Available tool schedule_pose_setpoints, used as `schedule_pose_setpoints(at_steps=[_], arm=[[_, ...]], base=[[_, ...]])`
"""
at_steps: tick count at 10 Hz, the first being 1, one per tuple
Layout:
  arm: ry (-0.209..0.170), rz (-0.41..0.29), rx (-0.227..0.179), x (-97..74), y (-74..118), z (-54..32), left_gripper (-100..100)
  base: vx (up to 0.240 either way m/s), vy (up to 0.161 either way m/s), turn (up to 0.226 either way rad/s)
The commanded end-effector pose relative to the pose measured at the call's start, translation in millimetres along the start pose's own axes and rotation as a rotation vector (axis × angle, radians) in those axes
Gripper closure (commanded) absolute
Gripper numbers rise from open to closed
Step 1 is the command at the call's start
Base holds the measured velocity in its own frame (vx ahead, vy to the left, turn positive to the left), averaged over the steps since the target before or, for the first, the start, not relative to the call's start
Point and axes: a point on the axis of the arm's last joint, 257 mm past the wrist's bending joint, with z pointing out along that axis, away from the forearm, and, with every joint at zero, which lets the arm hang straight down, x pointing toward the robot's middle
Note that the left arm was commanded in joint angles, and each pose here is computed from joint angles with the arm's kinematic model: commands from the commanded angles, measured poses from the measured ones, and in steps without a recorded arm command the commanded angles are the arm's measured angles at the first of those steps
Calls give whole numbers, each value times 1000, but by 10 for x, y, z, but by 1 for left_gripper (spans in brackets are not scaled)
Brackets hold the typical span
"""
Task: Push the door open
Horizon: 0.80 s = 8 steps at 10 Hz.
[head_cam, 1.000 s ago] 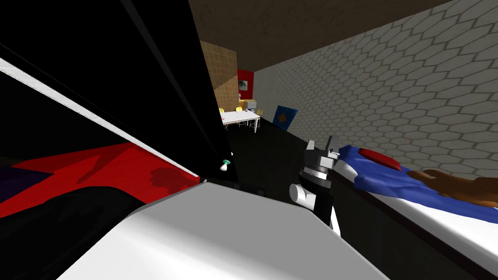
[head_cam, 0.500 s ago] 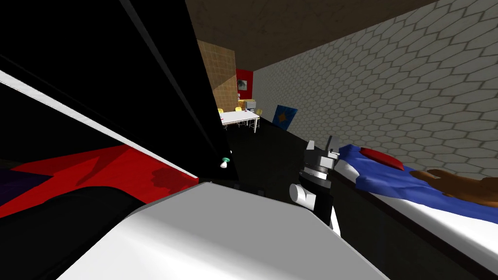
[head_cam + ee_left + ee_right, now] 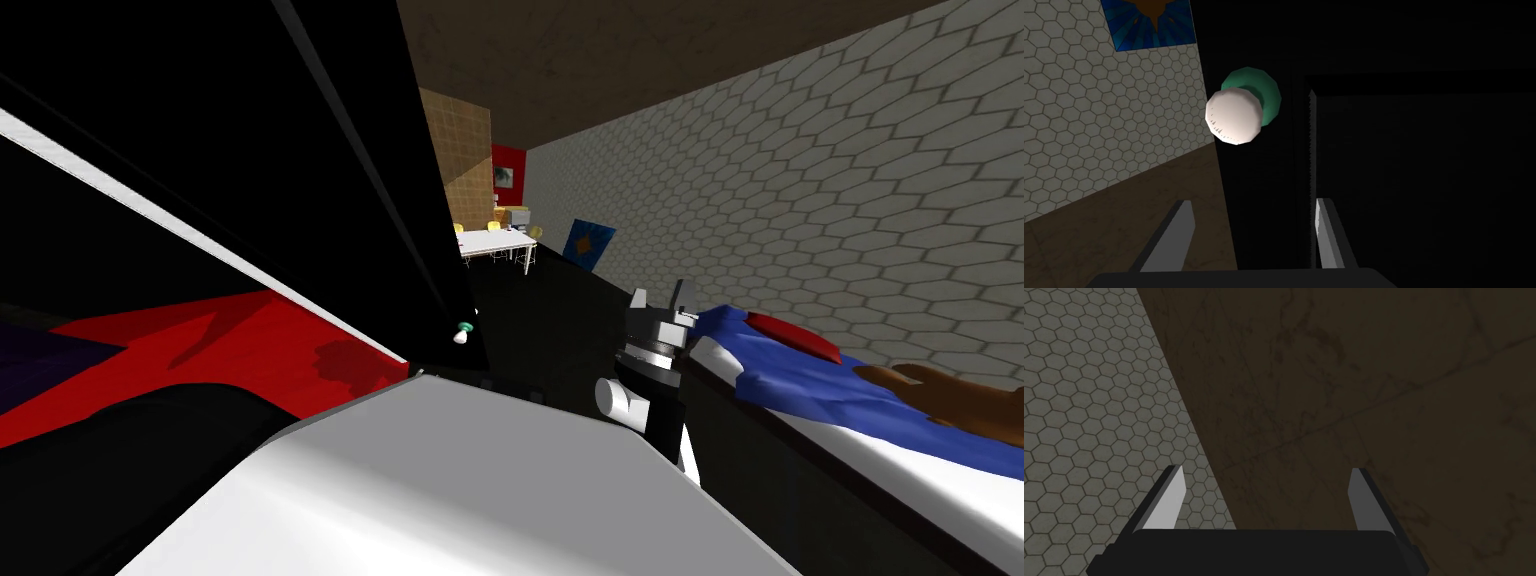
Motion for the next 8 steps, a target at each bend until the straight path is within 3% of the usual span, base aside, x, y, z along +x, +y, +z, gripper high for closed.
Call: schedule_pose_setpoints(at_steps=[1, 3, 5, 8], arm=[[-2, -5, -37, 11, 64, 12, -100], [-15, -48, -108, 40, 24, 34, -100], [-6, -15, -82, 20, 143, 59, -100], [-3, 1, -86, 20, 269, 157, -100]], base=[[23, -149, 114], [50, -187, 126], [56, -47, 0], [192, 0, -28]])
